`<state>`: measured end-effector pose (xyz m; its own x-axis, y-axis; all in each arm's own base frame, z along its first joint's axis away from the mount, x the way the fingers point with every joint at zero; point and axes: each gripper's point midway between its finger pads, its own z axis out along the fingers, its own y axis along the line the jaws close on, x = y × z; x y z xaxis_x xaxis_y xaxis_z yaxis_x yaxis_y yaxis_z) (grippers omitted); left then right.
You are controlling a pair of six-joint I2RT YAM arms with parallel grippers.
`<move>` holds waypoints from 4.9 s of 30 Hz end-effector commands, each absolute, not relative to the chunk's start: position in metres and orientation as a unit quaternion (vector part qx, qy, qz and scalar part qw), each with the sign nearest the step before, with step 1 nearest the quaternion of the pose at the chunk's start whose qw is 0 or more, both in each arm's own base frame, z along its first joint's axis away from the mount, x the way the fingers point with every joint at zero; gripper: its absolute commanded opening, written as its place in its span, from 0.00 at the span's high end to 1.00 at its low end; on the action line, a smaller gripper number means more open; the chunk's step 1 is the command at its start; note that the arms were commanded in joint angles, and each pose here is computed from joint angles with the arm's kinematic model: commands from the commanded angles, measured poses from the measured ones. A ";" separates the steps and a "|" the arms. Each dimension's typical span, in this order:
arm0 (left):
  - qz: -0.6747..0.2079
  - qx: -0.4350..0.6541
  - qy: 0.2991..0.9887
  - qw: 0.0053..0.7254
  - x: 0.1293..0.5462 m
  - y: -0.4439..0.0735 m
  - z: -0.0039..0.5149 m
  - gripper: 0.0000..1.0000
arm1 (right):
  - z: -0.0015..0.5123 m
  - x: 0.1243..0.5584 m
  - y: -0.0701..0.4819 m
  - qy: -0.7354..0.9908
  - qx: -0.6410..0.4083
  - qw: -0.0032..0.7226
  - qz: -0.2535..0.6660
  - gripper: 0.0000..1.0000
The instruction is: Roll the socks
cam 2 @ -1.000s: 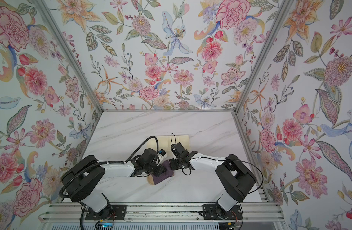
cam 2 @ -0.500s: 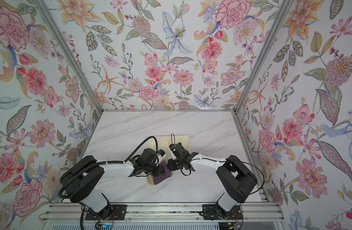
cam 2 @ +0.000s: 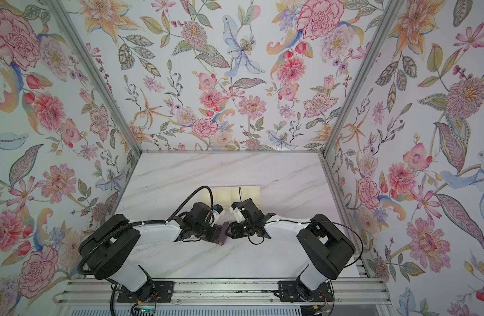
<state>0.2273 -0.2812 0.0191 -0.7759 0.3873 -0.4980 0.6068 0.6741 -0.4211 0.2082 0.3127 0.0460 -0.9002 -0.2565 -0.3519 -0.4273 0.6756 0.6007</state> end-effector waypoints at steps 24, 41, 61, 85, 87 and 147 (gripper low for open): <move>-0.276 0.277 0.911 0.131 0.206 -0.262 -0.009 1.00 | 0.028 0.225 0.327 0.934 -0.179 0.138 0.277 0.65; -0.248 0.283 0.917 0.134 0.211 -0.257 -0.003 0.91 | 0.009 0.219 0.325 0.952 -0.233 0.111 0.165 0.93; -0.203 0.247 0.923 0.214 0.244 -0.225 0.042 0.95 | 0.021 0.217 0.332 0.946 -0.255 0.121 0.159 0.93; -0.189 0.204 0.943 0.183 0.238 -0.201 -0.004 0.98 | 0.030 0.220 0.314 0.943 -0.298 0.120 0.085 0.93; -0.190 0.204 0.943 0.180 0.237 -0.202 -0.006 0.98 | 0.030 0.220 0.315 0.943 -0.301 0.119 0.084 0.93; -0.404 0.204 0.858 0.242 0.229 -0.293 0.069 0.93 | 0.029 0.216 0.340 0.938 -0.305 0.108 0.128 0.91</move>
<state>0.2323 -0.2772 0.0593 -0.8201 0.1406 -0.5547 0.5012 0.6443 -0.5776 0.2256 0.3322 0.0375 -0.8098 -0.5008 -0.3056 -0.5620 0.8118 0.1586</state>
